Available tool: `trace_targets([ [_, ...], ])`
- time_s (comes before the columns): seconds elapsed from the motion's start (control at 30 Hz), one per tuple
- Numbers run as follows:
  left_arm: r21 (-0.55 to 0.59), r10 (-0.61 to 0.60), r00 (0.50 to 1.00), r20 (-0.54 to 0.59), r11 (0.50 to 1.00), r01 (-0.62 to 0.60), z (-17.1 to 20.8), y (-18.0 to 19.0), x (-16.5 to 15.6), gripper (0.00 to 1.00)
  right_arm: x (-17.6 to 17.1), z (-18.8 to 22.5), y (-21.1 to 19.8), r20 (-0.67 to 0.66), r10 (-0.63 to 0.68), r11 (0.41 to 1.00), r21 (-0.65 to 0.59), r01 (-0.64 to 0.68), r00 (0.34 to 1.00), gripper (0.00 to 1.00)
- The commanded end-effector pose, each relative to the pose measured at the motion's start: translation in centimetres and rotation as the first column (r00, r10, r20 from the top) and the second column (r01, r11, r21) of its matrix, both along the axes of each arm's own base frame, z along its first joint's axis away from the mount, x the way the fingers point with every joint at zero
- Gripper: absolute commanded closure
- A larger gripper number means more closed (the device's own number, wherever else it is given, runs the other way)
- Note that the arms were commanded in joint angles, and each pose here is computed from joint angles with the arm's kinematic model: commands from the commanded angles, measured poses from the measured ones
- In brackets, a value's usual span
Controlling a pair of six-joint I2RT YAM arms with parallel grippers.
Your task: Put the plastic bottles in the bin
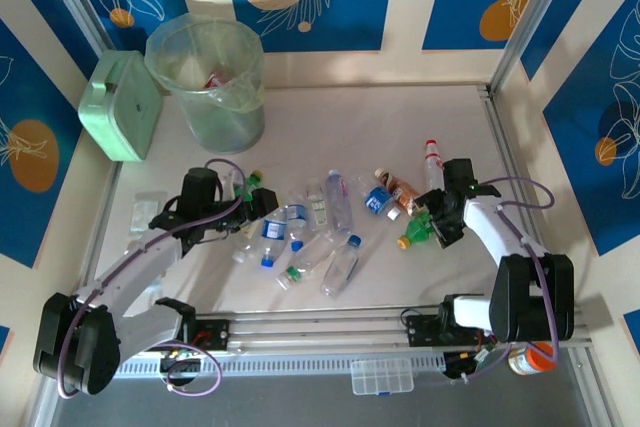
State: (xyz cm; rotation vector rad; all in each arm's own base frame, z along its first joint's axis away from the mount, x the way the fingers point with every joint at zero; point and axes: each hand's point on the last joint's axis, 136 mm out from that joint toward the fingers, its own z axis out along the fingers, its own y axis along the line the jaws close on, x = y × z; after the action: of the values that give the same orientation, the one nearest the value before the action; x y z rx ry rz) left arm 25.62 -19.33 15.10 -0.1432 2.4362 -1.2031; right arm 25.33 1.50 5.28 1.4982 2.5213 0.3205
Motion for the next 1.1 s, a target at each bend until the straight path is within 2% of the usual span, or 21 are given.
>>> trace_targets([
  [0.0,-0.023,-0.043,0.997,0.062,0.999,0.045,2.6,-0.8,0.3,0.0,0.2,-0.6,-0.4,-0.016,-0.009,1.0,-0.008,0.009,1.0,0.15],
  [0.23,-0.023,-0.056,0.996,0.074,0.998,0.058,3.4,-1.0,0.4,0.0,-0.2,-1.7,-0.6,-0.031,-0.023,1.0,-0.005,0.023,0.999,0.28],
  [0.43,-0.035,-0.063,0.995,0.073,0.997,0.065,3.7,-1.2,0.4,0.0,-0.7,-1.1,-1.1,-0.023,-0.034,0.999,-0.015,0.033,0.999,0.46],
  [0.57,-0.011,-0.081,0.993,0.089,0.997,0.083,4.7,-1.4,0.2,0.0,-0.9,0.7,-0.6,0.037,0.005,1.0,-0.01,-0.004,0.999,0.48],
  [0.73,0.085,-0.115,0.984,0.136,0.991,0.104,6.3,-1.4,0.2,0.0,-0.2,5.3,1.6,0.223,0.162,0.987,-0.024,-0.161,0.961,0.49],
  [0.83,0.113,-0.145,0.976,0.162,0.985,0.127,7.4,-2.0,0.2,0.0,0.4,9.3,4.4,0.398,0.322,0.944,-0.073,-0.321,0.859,0.5],
  [0.93,0.123,-0.181,0.966,0.185,0.979,0.16,8.4,-3.2,0.1,0.0,0.6,14.1,8.4,0.588,0.485,0.853,-0.154,-0.499,0.648,0.5],
  [0.97,0.115,-0.196,0.961,0.194,0.978,0.177,8.8,-3.8,0.0,0.0,0.4,15.7,9.9,0.636,0.532,0.808,-0.184,-0.559,0.559,0.5],
  [1.07,0.059,-0.259,0.936,0.238,0.966,0.253,10.2,-5.9,-0.6,0.0,-0.6,18.9,13.5,0.706,0.614,0.687,-0.257,-0.679,0.354,0.49],
])
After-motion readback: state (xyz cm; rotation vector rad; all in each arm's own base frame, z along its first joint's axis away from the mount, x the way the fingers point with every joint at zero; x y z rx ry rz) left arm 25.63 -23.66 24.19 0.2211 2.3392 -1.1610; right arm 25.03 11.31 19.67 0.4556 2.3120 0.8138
